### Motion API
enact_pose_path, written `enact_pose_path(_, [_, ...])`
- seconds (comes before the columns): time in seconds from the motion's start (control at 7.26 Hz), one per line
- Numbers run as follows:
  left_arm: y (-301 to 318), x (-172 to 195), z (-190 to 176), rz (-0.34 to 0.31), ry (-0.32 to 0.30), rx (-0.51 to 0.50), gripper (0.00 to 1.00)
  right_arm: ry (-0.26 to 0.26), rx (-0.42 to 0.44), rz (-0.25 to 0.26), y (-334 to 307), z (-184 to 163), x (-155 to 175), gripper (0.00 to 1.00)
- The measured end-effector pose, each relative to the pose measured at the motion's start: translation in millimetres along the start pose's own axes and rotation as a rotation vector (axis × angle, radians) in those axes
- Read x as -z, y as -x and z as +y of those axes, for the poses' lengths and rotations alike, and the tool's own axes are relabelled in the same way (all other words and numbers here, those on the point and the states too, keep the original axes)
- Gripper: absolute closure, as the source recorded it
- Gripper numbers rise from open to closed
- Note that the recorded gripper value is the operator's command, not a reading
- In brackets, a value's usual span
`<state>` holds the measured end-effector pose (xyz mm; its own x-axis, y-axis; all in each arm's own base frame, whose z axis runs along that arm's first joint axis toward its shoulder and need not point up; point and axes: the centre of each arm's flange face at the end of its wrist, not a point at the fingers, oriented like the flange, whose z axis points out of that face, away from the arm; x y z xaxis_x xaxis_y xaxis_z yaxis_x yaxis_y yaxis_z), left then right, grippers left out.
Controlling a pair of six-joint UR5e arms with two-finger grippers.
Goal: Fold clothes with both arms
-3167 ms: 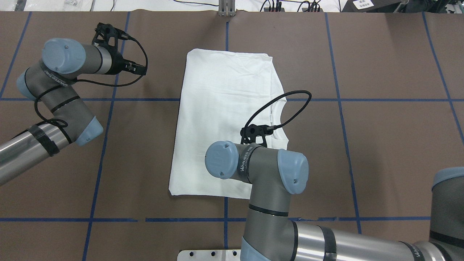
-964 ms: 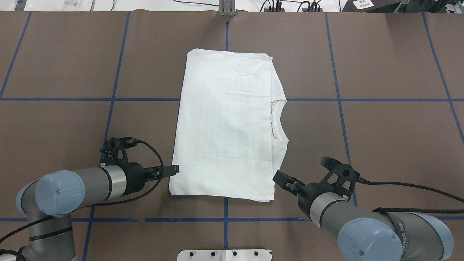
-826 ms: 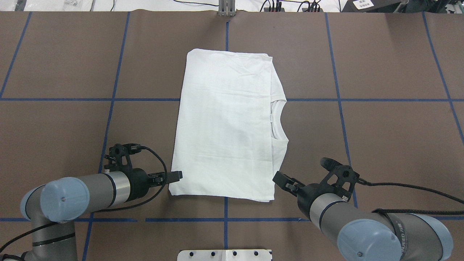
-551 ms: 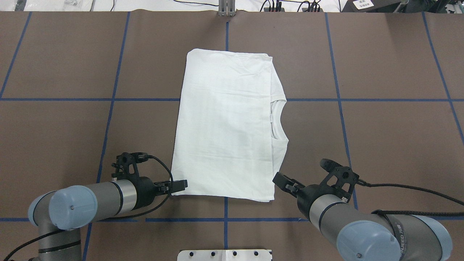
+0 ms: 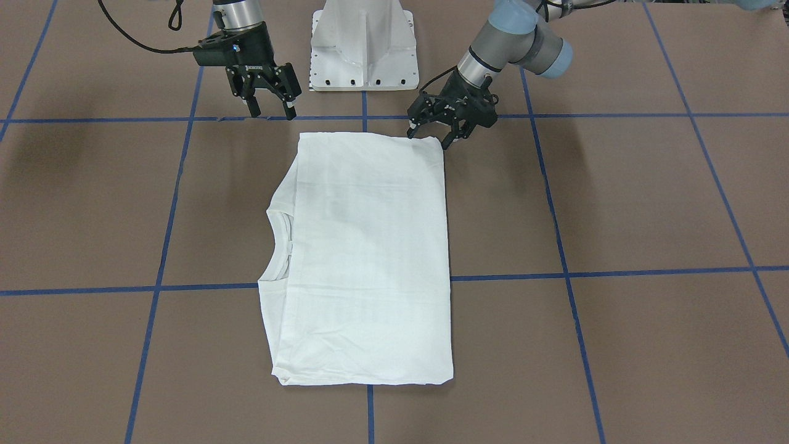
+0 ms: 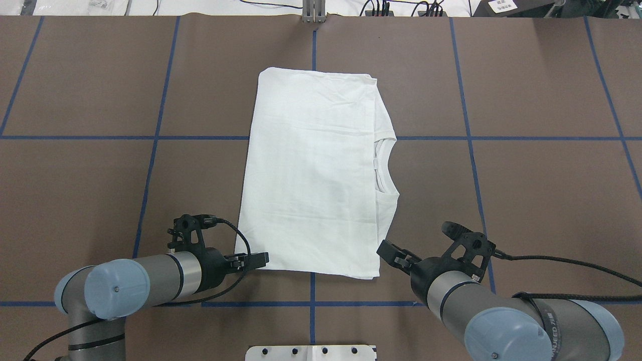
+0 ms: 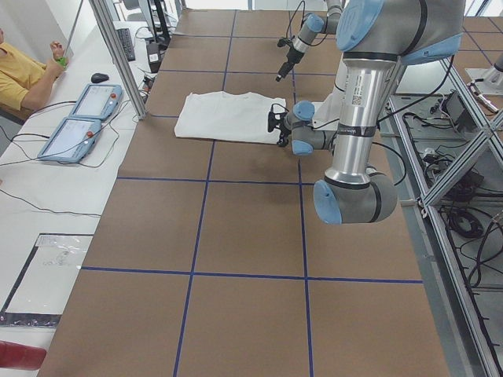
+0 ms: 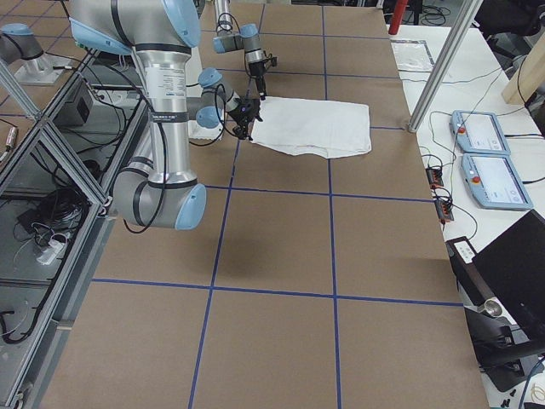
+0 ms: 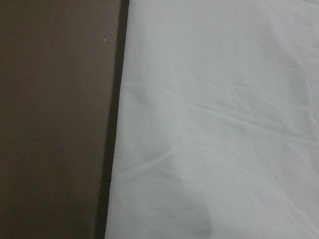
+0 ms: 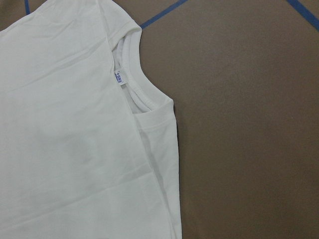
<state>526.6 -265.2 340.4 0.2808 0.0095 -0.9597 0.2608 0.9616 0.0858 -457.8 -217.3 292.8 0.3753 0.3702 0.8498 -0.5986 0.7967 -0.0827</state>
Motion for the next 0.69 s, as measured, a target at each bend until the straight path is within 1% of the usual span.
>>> enact_pose_path(0.55, [1.6,-2.6,0.0,-0.024,0.004,-0.007,0.02,-0.005,0.002,-0.001,-0.3,0.7,-0.3,0.00])
enact_pose_path(0.69, [1.8,-3.0,0.1,-0.028,0.005,-0.008,0.23,-0.004,0.003,0.000,-0.7,1.2,-0.7,0.00])
